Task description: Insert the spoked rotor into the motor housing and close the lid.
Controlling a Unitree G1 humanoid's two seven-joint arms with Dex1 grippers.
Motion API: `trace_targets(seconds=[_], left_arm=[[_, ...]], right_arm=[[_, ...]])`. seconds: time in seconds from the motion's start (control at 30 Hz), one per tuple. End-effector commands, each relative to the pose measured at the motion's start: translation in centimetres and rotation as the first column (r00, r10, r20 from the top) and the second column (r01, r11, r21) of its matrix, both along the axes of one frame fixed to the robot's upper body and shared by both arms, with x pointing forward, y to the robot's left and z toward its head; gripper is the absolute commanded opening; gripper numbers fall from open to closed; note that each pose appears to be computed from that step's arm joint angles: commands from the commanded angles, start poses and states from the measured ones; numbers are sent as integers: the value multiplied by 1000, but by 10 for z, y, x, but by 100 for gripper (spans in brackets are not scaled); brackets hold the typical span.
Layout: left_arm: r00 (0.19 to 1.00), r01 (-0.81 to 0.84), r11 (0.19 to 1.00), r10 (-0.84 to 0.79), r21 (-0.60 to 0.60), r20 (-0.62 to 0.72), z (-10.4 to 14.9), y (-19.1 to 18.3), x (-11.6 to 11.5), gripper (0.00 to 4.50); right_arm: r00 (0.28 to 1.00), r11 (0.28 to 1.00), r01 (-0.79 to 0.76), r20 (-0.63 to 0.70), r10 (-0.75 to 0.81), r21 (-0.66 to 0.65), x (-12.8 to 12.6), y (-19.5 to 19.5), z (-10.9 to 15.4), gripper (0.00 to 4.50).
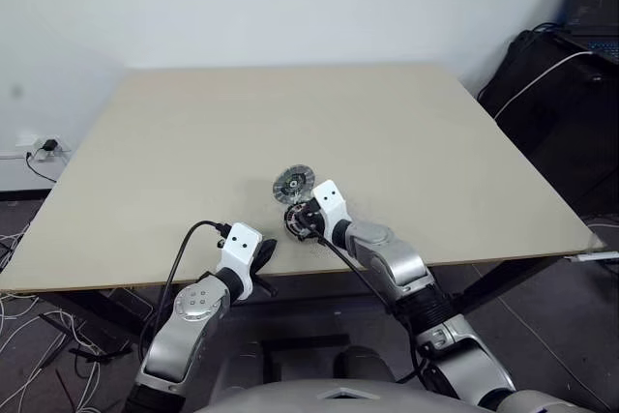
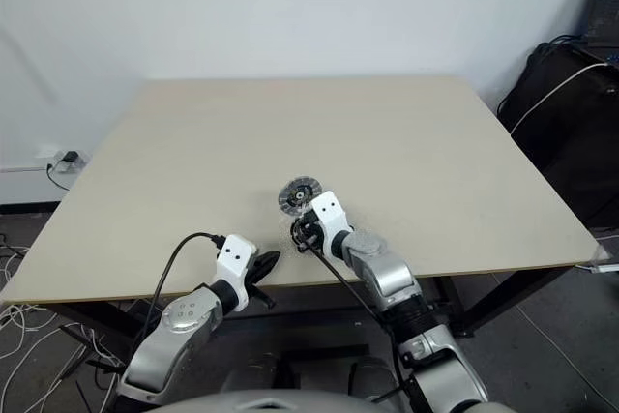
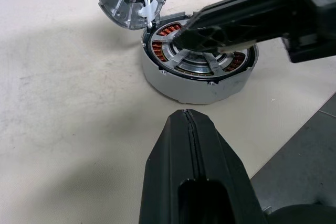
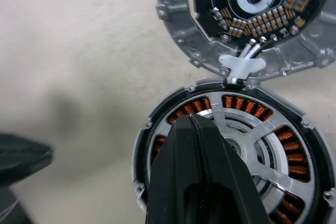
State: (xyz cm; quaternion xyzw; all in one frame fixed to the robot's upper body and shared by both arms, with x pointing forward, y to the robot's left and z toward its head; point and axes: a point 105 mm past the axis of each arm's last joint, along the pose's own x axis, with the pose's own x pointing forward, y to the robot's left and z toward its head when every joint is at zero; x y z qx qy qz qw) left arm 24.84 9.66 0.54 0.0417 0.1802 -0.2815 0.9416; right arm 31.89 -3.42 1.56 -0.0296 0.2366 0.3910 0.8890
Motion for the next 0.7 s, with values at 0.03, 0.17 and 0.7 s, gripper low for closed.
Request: trace_targets(seconds=[0.03, 0.17, 0.7], left_arm=[[999, 17, 1000, -16, -16, 50, 11, -5, 4, 0], [999, 17, 1000, -16, -17, 52, 10, -6, 5, 0], [998, 3, 1000, -1, -29, 58, 8, -9, 5, 0]], right_arm=[[985, 988, -155, 75, 155, -8, -3, 7, 33, 18], [951, 947, -292, 68, 303, -133, -10, 0, 37, 117], [776, 639, -554, -53, 628, -534, -11, -10, 19, 210]])
